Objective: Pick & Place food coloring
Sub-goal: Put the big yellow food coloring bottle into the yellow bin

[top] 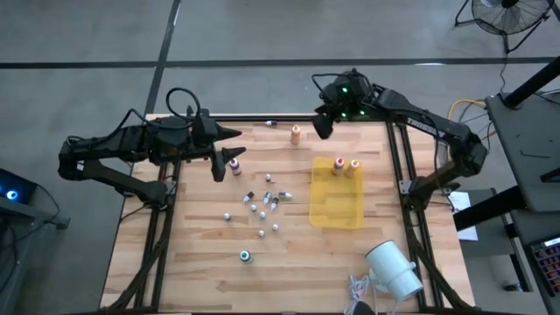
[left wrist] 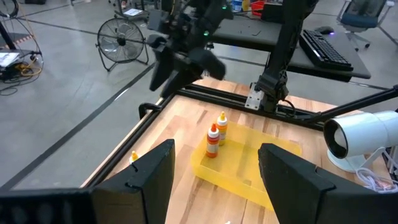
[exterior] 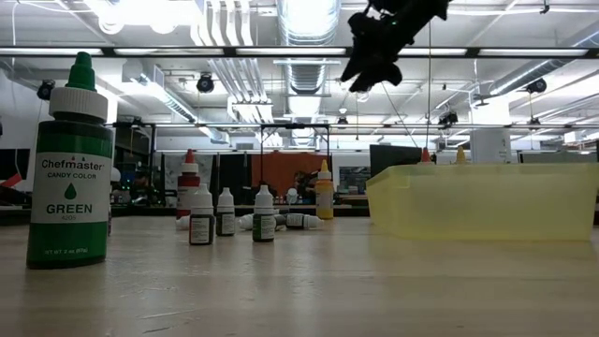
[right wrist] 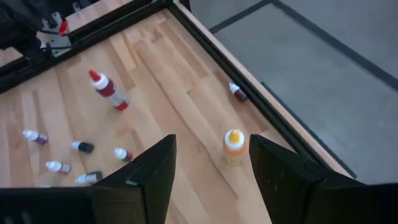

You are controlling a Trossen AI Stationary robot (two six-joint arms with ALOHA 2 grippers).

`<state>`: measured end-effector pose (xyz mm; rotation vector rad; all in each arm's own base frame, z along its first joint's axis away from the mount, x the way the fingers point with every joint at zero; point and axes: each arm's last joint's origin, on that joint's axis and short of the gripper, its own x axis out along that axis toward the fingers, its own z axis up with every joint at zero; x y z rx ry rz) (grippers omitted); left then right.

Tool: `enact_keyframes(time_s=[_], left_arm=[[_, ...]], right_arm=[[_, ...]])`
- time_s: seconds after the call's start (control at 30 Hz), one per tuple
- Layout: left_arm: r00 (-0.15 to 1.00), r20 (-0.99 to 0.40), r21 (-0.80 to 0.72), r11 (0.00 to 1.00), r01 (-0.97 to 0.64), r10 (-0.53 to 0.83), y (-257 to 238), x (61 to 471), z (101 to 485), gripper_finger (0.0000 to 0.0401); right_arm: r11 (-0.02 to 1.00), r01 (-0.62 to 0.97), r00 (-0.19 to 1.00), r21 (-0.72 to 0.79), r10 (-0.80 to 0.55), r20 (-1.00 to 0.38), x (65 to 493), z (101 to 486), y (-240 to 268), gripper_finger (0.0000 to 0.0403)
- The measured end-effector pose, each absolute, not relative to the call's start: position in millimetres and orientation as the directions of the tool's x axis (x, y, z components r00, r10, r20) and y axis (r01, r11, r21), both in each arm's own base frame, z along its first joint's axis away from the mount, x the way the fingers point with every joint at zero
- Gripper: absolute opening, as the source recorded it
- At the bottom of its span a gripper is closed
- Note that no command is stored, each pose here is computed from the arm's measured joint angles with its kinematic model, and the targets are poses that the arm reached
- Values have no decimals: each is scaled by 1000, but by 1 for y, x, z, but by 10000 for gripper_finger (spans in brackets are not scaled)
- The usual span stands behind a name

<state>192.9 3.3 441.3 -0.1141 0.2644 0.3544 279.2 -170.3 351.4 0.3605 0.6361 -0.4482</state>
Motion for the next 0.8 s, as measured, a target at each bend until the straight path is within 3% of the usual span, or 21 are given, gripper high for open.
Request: enact_keyframes(time_s=[0.23, 0.5, 0.8], left_arm=[[903, -275, -65, 931, -359, 329, 3, 193, 441, 204], [903, -275, -70, 930, -360, 329, 3, 193, 441, 204], [898, -275, -96, 920, -381, 343, 4, 193, 441, 204]], right_arm=[[870, 476, 694, 130, -281, -663, 310, 349, -193, 194], [903, 425, 586, 63, -221, -780, 327, 322, -214, 197], [906, 407, 573, 116, -154, -805, 338, 300, -235, 259]])
